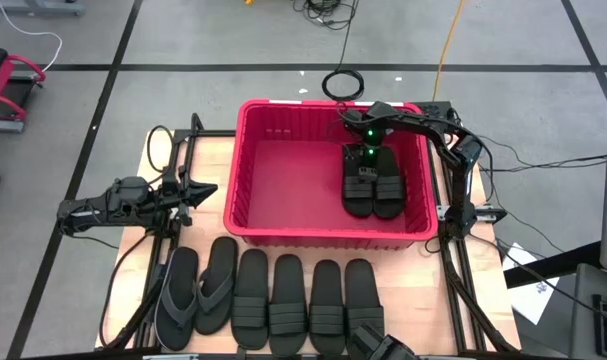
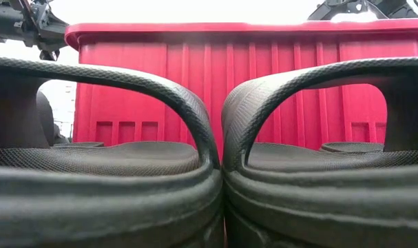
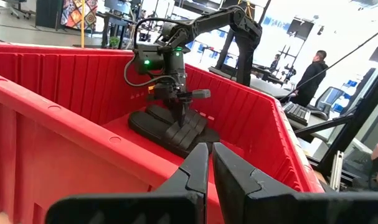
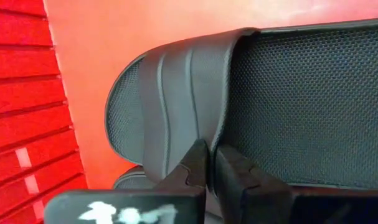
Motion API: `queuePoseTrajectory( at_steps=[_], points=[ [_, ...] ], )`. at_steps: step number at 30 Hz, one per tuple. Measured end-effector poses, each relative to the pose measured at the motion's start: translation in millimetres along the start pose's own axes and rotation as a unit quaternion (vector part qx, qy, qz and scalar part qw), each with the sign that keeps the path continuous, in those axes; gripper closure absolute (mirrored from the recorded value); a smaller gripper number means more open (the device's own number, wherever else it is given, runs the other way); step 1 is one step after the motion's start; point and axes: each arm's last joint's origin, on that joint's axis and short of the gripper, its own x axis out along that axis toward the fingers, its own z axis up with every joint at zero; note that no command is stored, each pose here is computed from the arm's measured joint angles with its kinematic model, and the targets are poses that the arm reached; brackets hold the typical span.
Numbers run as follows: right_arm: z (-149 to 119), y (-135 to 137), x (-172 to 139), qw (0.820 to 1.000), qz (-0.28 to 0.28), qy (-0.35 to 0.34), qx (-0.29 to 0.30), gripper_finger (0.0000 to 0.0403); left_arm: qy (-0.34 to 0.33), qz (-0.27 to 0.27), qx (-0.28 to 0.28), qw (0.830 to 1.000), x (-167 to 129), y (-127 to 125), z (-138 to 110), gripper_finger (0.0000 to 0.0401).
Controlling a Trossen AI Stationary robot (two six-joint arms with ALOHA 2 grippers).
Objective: Pick and place slides into bin
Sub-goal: Put the black slide into the red container
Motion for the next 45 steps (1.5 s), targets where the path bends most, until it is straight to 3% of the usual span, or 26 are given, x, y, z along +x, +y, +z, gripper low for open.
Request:
queuePoseTrajectory(
  at_steps=[9,18,22,28,38,45],
  points=[
    [-1.1,-0.8,-0.6,1.000,0.001,0.001,-0.012,0.0385,0.000,0.000,0.000,1.000,0.0,0.0,0.0,0.0375],
    [0.4,-1.8,-0.1,1.000,-0.018,0.006,-0.024,0.0279,0.000,0.000,0.000,1.000,0.0,0.0,-0.1,0.0375],
    [0.5,-2.2,-0.2,0.999,-0.022,0.008,-0.025,0.0254,0.001,0.000,0.001,1.000,0.0,0.0,-0.1,0.0375],
    [1.2,-1.4,-1.6,0.999,-0.040,0.011,-0.009,0.0248,0.001,0.000,0.002,1.000,0.0,0.0,-0.1,0.0375],
    [1.7,26.5,-33.8,0.991,-0.113,-0.041,-0.063,0.0248,0.004,0.001,0.007,1.000,0.0,0.2,-0.8,0.0375],
    [-2.0,34.4,-44.5,0.989,-0.126,-0.058,-0.050,0.0248,0.004,0.001,0.009,1.000,0.0,0.3,-0.8,0.0375]
  ],
)
